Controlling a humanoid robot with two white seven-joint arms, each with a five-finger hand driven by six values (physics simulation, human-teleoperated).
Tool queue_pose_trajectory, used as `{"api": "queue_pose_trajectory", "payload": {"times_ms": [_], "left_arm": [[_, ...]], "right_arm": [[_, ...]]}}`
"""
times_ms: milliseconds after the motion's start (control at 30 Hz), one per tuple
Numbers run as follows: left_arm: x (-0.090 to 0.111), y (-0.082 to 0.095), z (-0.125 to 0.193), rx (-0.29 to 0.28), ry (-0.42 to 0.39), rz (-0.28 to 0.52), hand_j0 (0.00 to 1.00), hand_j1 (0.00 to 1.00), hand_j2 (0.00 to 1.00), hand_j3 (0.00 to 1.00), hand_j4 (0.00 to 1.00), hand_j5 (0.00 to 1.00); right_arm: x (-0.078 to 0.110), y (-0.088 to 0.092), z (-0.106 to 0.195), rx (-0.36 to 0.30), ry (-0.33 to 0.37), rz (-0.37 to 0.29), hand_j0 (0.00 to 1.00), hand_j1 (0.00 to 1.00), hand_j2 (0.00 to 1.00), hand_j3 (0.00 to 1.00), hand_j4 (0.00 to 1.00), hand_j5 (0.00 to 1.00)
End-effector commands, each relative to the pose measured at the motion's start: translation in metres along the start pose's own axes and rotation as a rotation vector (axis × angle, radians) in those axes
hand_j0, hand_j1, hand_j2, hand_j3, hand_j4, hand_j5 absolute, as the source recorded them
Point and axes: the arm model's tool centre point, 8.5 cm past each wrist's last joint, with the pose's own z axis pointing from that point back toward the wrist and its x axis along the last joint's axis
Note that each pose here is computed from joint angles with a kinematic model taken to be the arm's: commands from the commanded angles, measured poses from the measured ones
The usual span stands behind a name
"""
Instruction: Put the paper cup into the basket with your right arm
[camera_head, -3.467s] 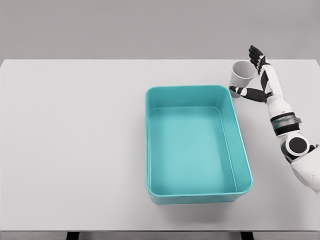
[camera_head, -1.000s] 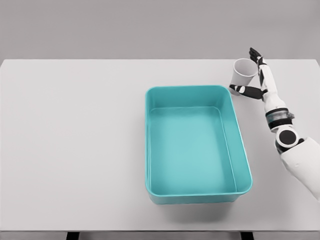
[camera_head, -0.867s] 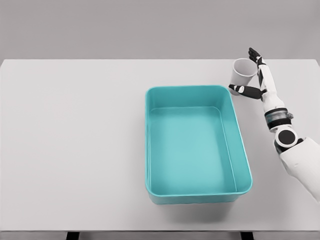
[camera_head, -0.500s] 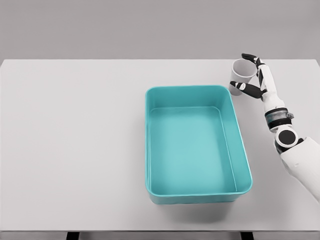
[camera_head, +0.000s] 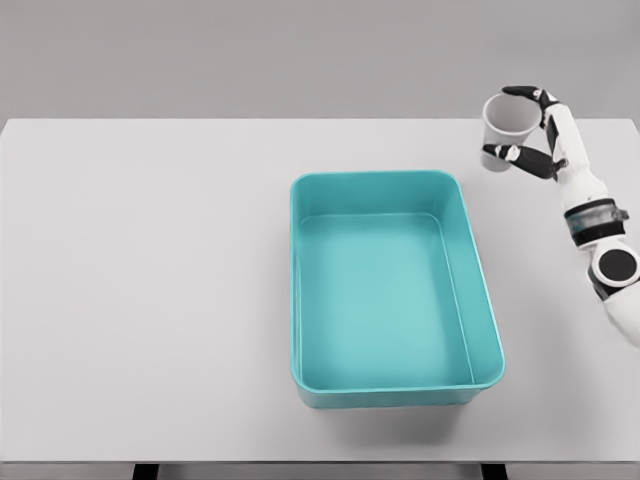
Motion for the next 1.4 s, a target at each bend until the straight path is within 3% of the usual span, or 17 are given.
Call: {"api": "queue_pose_trajectory", "payload": {"times_ms": [0, 233, 367, 433, 700, 867, 1000, 1133, 1200, 1367], "left_arm": [[0.0, 0.0, 0.0, 0.0, 0.0, 0.0, 1.0, 1.0, 1.0, 1.0, 1.0, 1.0], [0.0, 0.0, 0.0, 0.0, 0.0, 0.0, 1.0, 1.0, 1.0, 1.0, 1.0, 1.0], [0.0, 0.0, 0.0, 0.0, 0.0, 0.0, 1.0, 1.0, 1.0, 1.0, 1.0, 1.0], [0.0, 0.0, 0.0, 0.0, 0.0, 0.0, 1.0, 1.0, 1.0, 1.0, 1.0, 1.0], [0.0, 0.0, 0.0, 0.0, 0.0, 0.0, 1.0, 1.0, 1.0, 1.0, 1.0, 1.0], [0.0, 0.0, 0.0, 0.0, 0.0, 0.001, 1.0, 1.0, 1.0, 1.0, 1.0, 1.0], [0.0, 0.0, 0.0, 0.0, 0.0, 0.001, 1.0, 1.0, 1.0, 1.0, 1.0, 1.0], [0.0, 0.0, 0.0, 0.0, 0.0, 0.0, 1.0, 1.0, 1.0, 1.0, 1.0, 1.0], [0.0, 0.0, 0.0, 0.0, 0.0, 0.0, 1.0, 1.0, 1.0, 1.0, 1.0, 1.0], [0.0, 0.0, 0.0, 0.0, 0.0, 0.0, 1.0, 1.0, 1.0, 1.0, 1.0, 1.0]], "right_arm": [[0.014, -0.014, 0.001, 0.019, -0.039, 0.032, 0.66, 0.66, 0.66, 0.66, 0.66, 0.66], [0.059, -0.014, 0.0, 0.143, -0.192, 0.158, 0.69, 0.69, 0.69, 0.69, 0.69, 0.69], [0.079, 0.002, 0.0, 0.212, -0.273, 0.201, 0.71, 0.71, 0.71, 0.71, 0.71, 0.71], [0.093, 0.0, 0.003, 0.243, -0.316, 0.234, 0.71, 0.71, 0.71, 0.71, 0.71, 0.71], [0.133, 0.006, 0.037, 0.44, -0.457, 0.403, 0.71, 0.71, 0.71, 0.71, 0.71, 0.71], [0.145, 0.023, 0.042, 0.502, -0.529, 0.455, 0.71, 0.71, 0.71, 0.71, 0.71, 0.71], [0.146, 0.045, 0.048, 0.543, -0.55, 0.416, 0.75, 0.75, 0.75, 0.75, 0.75, 0.75], [0.142, 0.081, 0.055, 0.608, -0.577, 0.377, 0.75, 0.75, 0.75, 0.75, 0.75, 0.75], [0.138, 0.089, 0.061, 0.644, -0.582, 0.39, 0.81, 0.81, 0.81, 0.81, 0.81, 0.81], [0.133, 0.088, 0.064, 0.659, -0.57, 0.403, 0.96, 0.96, 0.96, 0.96, 0.96, 0.96]]}}
